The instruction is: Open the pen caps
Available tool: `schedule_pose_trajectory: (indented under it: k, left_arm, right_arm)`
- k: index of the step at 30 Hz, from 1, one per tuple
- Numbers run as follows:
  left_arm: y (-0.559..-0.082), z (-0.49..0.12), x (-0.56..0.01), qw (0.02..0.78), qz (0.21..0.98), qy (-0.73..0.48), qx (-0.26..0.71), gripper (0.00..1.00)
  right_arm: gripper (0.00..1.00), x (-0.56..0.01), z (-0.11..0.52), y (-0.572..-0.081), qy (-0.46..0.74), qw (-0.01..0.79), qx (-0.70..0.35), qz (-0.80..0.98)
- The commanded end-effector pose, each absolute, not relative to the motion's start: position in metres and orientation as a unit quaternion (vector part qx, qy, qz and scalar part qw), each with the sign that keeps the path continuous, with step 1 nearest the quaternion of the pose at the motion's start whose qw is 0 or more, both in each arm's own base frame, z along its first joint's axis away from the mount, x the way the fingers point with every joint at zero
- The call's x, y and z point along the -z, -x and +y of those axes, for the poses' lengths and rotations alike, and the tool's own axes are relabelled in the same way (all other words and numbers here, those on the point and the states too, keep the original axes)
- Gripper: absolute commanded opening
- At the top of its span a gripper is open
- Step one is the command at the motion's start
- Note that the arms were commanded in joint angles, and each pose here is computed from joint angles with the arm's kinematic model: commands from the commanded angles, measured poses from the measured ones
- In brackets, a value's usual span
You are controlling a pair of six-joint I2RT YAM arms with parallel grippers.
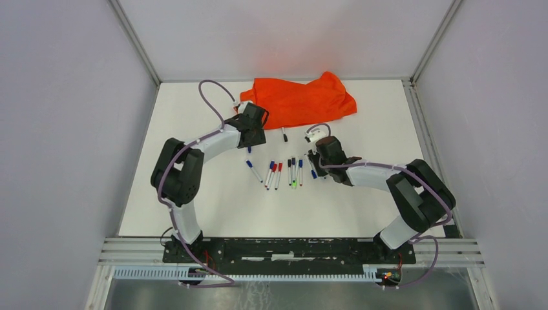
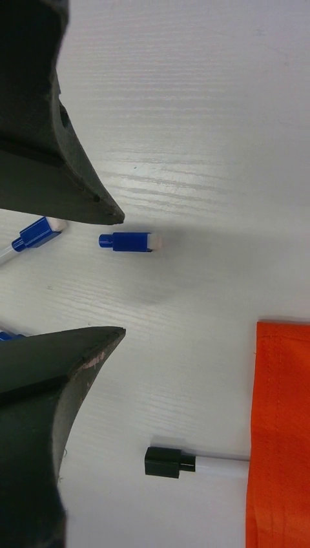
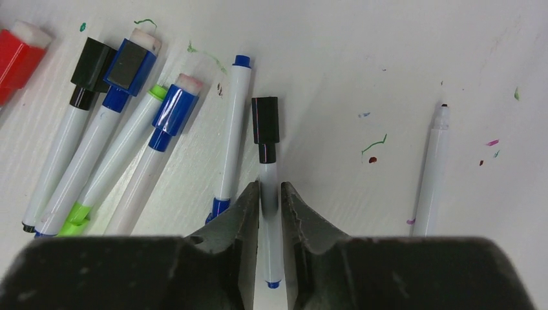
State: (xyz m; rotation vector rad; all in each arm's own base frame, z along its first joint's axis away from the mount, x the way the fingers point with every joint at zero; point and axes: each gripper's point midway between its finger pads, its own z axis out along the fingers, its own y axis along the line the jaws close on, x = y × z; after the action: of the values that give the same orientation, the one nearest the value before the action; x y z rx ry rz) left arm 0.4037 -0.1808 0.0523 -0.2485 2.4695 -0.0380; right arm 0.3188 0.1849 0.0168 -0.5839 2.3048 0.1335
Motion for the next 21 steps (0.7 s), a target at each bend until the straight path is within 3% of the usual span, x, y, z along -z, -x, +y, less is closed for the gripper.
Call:
schedule_pose_trajectory:
  k: [1, 5, 15, 21]
  left_arm:
    - [-0.410, -0.186, -0.084, 0.355, 0.927, 0.113, 0.049, 0.65]
    - [-0.409, -0.192, -0.089, 0.355, 0.926, 0.113, 0.067, 0.65]
    - [-0.394, -0.257, -0.112, 0.340, 0.900, 0.080, 0.261, 0.65]
    - [-0.380, -0.292, -0.118, 0.319, 0.884, 0.067, 0.336, 0.65]
  right_arm:
    - [0.17, 0.006, 0.171, -0.303, 0.231, 0.326, -0.026, 0.916]
    - [0.00, 0.001, 0.172, -0.305, 0.229, 0.337, -0.029, 0.913]
    - [0.00, -0.055, 0.194, -0.323, 0.224, 0.427, -0.081, 0.872]
    - [0.00, -0.072, 0.216, -0.322, 0.232, 0.439, -0.139, 0.857]
